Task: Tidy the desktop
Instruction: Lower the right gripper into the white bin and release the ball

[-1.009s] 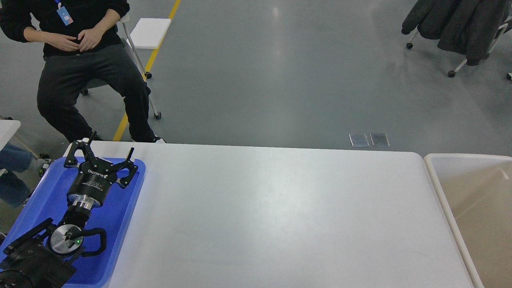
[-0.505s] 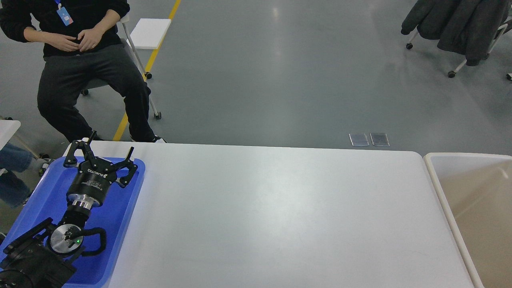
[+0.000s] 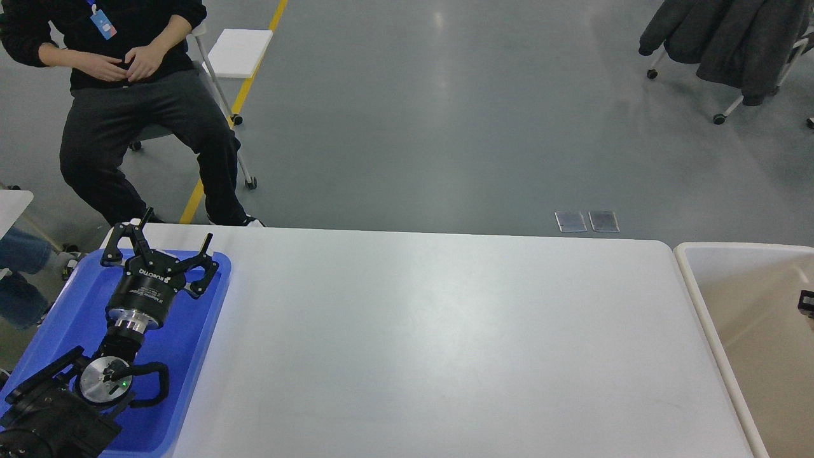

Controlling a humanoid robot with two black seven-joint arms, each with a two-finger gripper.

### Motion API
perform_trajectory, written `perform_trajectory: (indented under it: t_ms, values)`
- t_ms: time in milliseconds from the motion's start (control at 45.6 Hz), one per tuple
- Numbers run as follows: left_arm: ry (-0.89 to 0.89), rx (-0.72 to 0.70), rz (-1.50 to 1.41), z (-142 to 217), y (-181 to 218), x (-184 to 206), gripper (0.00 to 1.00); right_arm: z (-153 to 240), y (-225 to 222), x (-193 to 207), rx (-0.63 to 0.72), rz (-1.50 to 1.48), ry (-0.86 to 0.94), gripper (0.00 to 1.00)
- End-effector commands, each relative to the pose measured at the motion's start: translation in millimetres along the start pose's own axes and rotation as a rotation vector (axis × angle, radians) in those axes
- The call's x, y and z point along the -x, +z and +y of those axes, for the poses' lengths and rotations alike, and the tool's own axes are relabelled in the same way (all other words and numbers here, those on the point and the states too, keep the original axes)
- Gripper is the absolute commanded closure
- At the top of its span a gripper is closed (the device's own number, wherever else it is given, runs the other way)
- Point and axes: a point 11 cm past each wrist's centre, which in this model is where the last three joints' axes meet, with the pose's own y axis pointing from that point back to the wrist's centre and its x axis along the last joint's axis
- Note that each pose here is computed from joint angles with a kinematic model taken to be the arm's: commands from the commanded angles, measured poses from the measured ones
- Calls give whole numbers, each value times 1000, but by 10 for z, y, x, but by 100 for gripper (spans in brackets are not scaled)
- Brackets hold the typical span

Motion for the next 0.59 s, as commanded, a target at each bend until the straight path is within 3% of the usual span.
perform_trajectory:
  t_ms: [0, 570]
  values:
    - [0, 0, 0, 0, 0, 0, 1, -262, -20, 186, 39, -19, 50, 100]
    - [0, 0, 0, 0, 0, 0, 1, -611, -123, 474, 143, 41, 150, 100]
